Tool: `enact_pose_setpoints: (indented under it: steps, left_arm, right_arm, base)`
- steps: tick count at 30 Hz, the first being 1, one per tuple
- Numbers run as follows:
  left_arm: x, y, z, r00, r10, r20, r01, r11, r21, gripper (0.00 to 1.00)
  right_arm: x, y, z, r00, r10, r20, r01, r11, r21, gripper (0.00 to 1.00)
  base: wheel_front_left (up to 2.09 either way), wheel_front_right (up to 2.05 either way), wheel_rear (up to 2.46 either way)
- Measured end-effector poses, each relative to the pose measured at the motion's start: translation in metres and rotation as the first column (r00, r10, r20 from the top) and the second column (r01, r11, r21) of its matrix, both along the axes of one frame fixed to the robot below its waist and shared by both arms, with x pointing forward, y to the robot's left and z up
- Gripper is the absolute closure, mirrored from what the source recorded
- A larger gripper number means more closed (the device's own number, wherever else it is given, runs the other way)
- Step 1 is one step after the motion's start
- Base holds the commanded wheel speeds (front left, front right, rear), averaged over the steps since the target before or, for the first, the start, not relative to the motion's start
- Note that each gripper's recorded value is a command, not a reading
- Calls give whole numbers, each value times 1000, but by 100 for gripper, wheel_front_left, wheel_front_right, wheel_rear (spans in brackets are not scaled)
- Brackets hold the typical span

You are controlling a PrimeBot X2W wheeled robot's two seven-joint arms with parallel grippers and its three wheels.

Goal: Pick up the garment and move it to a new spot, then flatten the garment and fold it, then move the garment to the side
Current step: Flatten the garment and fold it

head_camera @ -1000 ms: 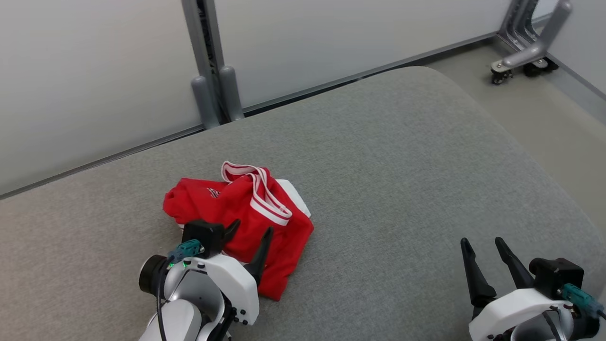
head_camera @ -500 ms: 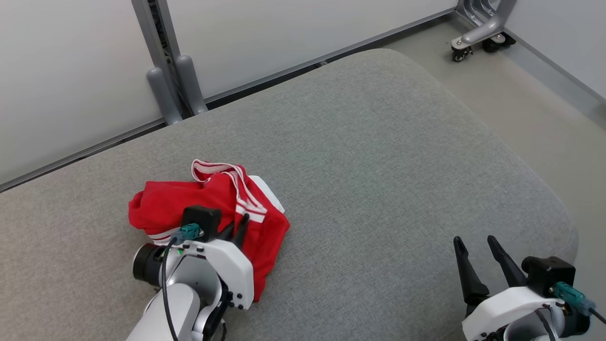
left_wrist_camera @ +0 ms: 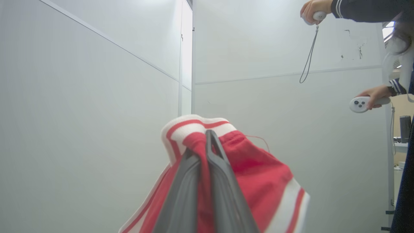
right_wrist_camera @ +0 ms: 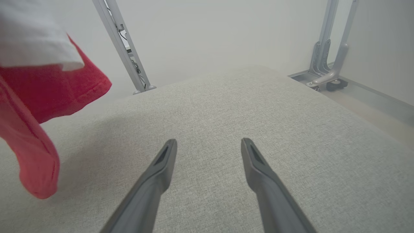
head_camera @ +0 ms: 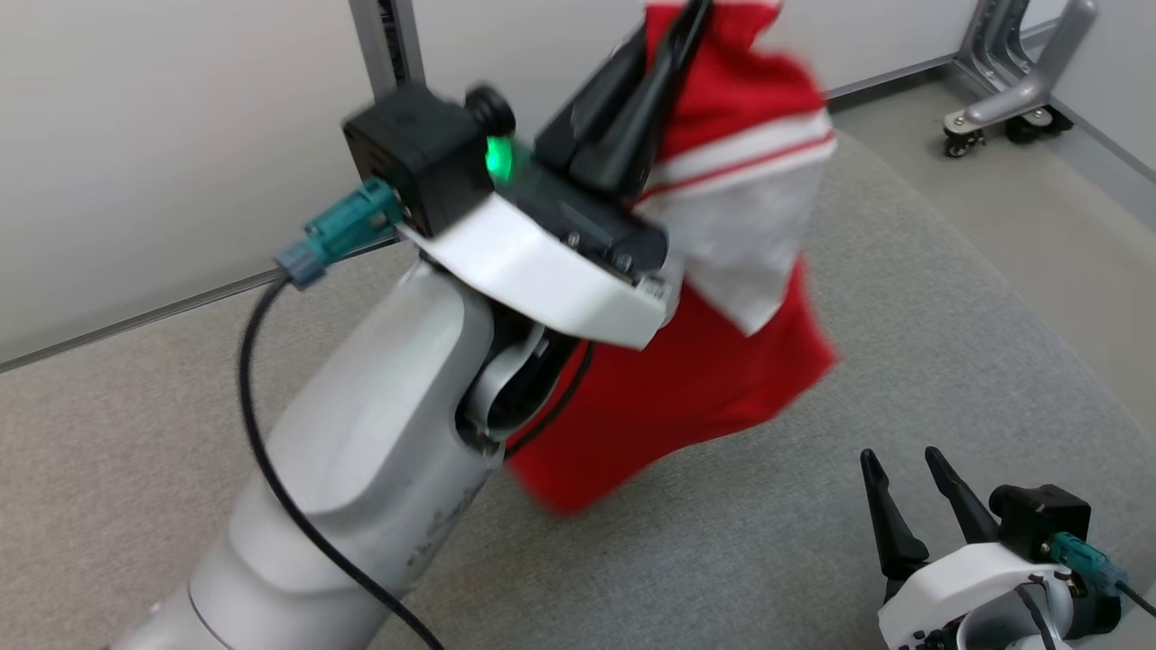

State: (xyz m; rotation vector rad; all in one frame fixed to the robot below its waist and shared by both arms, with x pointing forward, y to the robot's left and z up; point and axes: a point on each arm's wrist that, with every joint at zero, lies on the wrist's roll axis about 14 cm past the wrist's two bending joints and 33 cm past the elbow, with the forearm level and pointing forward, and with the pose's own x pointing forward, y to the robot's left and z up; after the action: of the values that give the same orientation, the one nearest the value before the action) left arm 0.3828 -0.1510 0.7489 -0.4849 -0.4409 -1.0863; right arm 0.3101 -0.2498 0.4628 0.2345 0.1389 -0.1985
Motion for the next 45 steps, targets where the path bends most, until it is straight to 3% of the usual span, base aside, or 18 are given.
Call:
enact_pose_setpoints:
  steps: [2,5,8,10,13,16,20,23,25,26,27,29,32,36,40,41,42,45]
  left_arm:
    - [-6,11,35,999,8,50,-3,994,-109,100]
    - [4,29,49,998,64,12,-61,982,-176,100]
    - [30,48,18,980,170,-99,-183,974,-135,100]
    - [56,70,-36,934,282,-219,-295,955,-27,100]
    - [79,123,-141,788,459,-410,-423,888,181,100]
    - [76,175,-221,618,580,-531,-483,813,325,100]
    - [59,230,-279,419,654,-630,-549,735,398,100]
    - [40,262,-310,294,682,-670,-580,684,443,100]
    - [26,273,-325,239,693,-681,-579,664,473,100]
    - [17,272,-336,209,677,-706,-553,677,485,62]
    - [4,268,-351,174,661,-730,-495,699,515,2]
    - [-14,271,-368,125,658,-743,-440,707,553,0]
    - [-23,290,-370,100,696,-711,-384,686,618,0]
    - [-15,310,-348,146,762,-631,-423,625,656,0]
    - [12,306,-307,281,791,-543,-461,607,647,0]
    - [12,306,-307,281,791,-543,-461,607,647,0]
    - [27,289,-294,361,791,-495,-417,611,673,0]
    - [39,242,-293,494,726,-478,-243,643,727,0]
  right_arm:
    - [4,4,0,1000,15,1,-15,1000,1,0]
    - [9,11,0,999,39,3,-39,999,3,0]
    - [15,18,0,998,65,2,-65,998,6,0]
    - [19,25,-2,996,89,-2,-89,996,7,0]
    - [28,35,-2,993,121,0,-121,993,8,0]
    - [35,43,-2,989,150,-3,-150,989,10,0]
    - [42,52,-6,983,180,-16,-180,984,13,0]
    - [46,59,-6,980,200,-15,-199,980,15,0]
    - [47,61,-5,978,208,-12,-208,978,15,0]
    - [48,62,-5,977,211,-12,-211,977,15,0]
    - [48,64,-5,977,215,-11,-215,977,16,0]
    - [48,65,-5,976,219,-12,-219,976,16,0]
    - [49,67,-5,974,226,-15,-226,974,18,0]
    - [48,66,-7,975,222,-17,-221,975,27,0]
    - [46,65,-10,976,216,-24,-215,976,33,0]
    - [46,65,-10,976,216,-24,-215,976,33,0]
    - [45,63,-12,978,207,-29,-206,978,37,0]
    - [45,60,-11,980,199,-28,-198,980,36,0]
  base:
    - [0,0,0]
    - [0,0,0]
    - [0,0,0]
    - [0,0,0]
    - [0,0,0]
    - [0,0,0]
    - [0,0,0]
    - [0,0,0]
    - [0,0,0]
    - [0,0,0]
    - [0,0,0]
    - [0,0,0]
    - [0,0,0]
    - [0,0,0]
    - [0,0,0]
    - [0,0,0]
    - [0,0,0]
    - [0,0,0]
